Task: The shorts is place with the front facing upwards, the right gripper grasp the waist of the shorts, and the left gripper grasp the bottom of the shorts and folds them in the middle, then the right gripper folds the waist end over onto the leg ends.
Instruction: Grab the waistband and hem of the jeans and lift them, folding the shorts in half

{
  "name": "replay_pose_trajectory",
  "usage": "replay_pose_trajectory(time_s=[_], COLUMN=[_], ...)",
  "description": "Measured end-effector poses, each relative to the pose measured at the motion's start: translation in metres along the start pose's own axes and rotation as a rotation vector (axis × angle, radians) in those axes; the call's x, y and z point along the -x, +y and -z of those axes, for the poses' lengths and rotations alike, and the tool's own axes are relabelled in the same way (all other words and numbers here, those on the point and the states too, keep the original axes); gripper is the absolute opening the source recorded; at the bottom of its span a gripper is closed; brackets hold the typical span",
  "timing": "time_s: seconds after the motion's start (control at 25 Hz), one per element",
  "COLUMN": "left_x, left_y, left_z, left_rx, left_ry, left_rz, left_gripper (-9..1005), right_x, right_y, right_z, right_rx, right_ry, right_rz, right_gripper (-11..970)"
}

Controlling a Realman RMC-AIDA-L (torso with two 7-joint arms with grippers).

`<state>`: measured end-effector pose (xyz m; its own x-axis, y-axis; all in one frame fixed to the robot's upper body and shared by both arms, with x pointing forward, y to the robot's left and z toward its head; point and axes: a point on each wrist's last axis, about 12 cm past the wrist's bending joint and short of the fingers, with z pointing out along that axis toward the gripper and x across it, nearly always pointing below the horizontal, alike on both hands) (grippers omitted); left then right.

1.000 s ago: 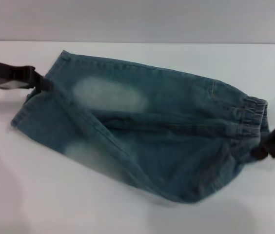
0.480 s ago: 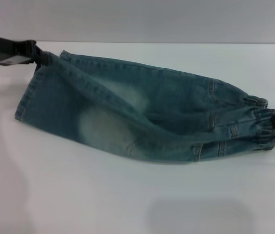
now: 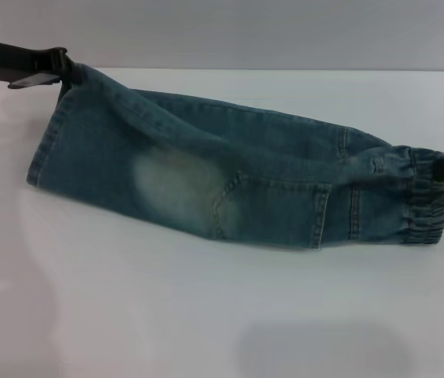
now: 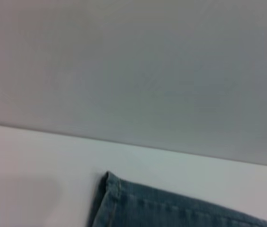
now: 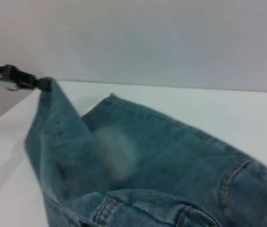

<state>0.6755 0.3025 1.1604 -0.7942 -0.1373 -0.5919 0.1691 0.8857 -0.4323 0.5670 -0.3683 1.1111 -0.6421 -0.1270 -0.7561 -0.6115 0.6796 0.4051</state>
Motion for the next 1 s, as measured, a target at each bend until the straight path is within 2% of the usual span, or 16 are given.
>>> replay_pose_trajectory(time_s=[0.56,1.0], left_x=[0.004,0.008], left_y=[-0.004,-0.005], left_z=[-0.01,-0.014], left_rx=[0.053,0.101], left_ry=[-0.06,-0.077], left_rz=[-0.021,-0.04], left_gripper=[182,189], right_x=[0.001,-0.002], right_y=[-0.008,-0.011], right_z=[-0.021,-0.021], right_rx=[-0.126,-0.162], right_ry=[-0.082,-0.106], right_rz=[-0.033,-0.053], right_gripper=[-1,-2])
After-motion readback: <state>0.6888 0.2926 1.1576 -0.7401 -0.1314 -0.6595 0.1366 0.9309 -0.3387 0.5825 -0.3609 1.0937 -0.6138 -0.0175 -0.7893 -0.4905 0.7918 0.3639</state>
